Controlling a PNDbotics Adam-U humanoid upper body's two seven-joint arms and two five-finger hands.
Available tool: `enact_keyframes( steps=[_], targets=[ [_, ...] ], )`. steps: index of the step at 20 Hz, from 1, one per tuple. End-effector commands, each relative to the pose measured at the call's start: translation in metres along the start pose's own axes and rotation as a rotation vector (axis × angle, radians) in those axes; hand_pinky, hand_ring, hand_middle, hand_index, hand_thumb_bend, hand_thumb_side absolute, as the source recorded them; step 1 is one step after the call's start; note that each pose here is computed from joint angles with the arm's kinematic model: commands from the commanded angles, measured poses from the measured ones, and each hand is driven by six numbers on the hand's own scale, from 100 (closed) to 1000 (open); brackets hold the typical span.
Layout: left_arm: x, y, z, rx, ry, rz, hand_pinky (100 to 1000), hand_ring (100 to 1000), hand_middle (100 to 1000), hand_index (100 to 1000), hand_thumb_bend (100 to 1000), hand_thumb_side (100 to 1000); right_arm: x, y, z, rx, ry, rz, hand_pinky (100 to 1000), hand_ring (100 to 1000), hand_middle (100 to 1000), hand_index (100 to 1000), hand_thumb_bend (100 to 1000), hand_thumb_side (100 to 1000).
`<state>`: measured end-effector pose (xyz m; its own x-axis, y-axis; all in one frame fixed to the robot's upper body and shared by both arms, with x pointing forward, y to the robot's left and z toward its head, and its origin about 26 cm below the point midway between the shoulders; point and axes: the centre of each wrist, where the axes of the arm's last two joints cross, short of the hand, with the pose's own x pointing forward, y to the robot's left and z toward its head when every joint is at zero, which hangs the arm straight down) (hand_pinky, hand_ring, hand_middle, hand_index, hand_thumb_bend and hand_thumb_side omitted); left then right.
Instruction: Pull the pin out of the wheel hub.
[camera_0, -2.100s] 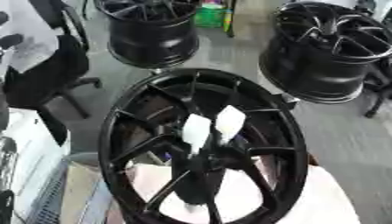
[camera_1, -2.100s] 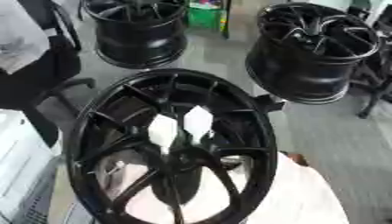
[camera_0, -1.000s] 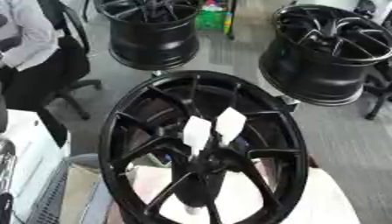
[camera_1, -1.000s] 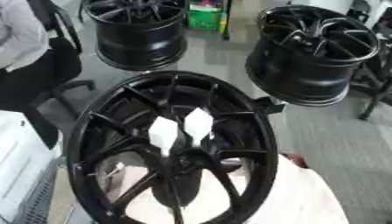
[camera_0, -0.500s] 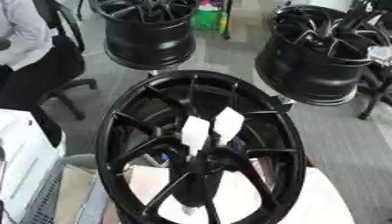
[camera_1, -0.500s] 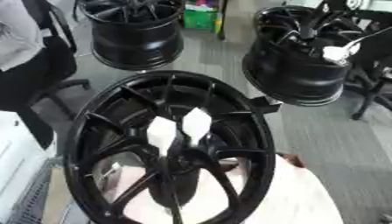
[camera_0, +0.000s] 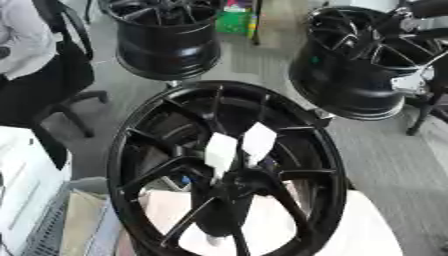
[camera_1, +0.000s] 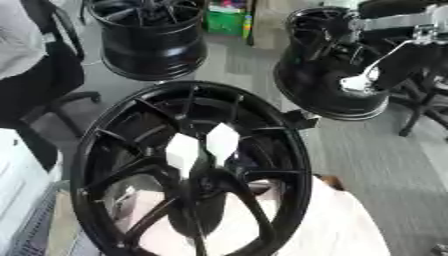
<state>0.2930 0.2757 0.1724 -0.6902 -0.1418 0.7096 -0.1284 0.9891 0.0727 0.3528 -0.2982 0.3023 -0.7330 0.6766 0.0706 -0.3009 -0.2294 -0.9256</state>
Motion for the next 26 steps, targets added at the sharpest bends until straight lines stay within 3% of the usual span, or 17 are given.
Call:
enact_keyframes(
  steps=[1,15,26],
  targets=[
    [0.007,0.001,-0.006,-0.014,-0.03,-0.003,754,860,670,842,100,697,0.014,-0.007,-0.001,-0.014,0.008,0.047,877,827,783,848,181,451],
    [0.007,0.0,-0.005,-0.022,-0.025,0.004,754,860,669,842,100,699,0.051,0.007,-0.024,0.019,-0.033,0.094,879,832,791,852,243,392],
    [0.006,-0.001,-0.004,-0.023,-0.019,0.007,754,861,669,842,100,700,0.058,0.01,-0.034,0.002,-0.009,0.123,882,842,812,858,279,331]
  ],
)
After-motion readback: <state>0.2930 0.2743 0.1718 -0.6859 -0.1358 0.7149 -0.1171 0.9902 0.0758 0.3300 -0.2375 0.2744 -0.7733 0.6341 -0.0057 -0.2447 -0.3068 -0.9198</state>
